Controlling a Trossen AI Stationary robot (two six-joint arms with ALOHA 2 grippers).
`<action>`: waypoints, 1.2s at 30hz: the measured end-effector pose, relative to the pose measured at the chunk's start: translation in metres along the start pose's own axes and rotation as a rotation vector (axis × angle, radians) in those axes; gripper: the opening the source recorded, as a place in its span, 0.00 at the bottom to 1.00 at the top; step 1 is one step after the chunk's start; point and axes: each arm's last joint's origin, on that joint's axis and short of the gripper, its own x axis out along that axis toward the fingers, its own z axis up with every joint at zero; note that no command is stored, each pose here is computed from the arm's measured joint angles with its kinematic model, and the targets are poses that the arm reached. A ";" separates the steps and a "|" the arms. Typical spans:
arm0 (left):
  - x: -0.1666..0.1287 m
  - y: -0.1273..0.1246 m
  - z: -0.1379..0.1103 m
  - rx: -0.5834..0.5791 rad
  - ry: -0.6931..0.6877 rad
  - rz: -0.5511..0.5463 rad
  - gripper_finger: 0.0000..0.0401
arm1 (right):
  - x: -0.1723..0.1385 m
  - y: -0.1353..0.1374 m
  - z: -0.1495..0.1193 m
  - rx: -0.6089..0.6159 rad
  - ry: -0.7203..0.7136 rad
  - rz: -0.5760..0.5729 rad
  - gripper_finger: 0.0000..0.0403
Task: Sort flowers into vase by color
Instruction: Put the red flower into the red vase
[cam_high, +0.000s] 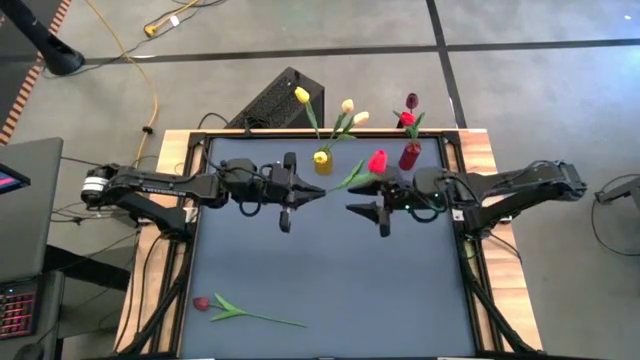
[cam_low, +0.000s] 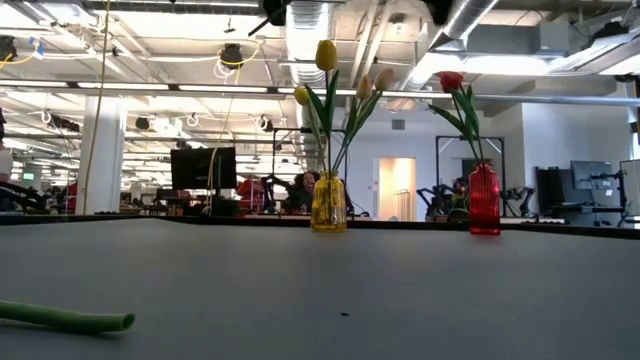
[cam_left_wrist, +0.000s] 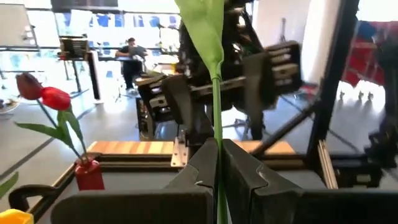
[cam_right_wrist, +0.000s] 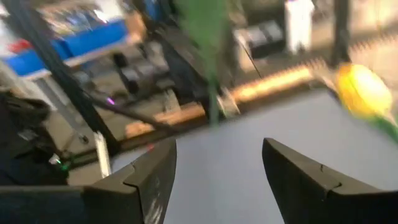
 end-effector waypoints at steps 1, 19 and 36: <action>0.000 0.000 0.000 -0.021 -0.007 0.011 0.00 | 0.003 0.000 0.003 -0.021 -0.032 0.028 0.66; 0.000 0.002 0.006 -0.069 -0.071 0.053 0.00 | 0.028 -0.011 0.014 -0.187 -0.226 0.035 0.66; 0.017 0.001 -0.001 -0.161 -0.179 0.084 0.00 | 0.029 -0.012 0.018 -0.184 -0.264 0.040 0.66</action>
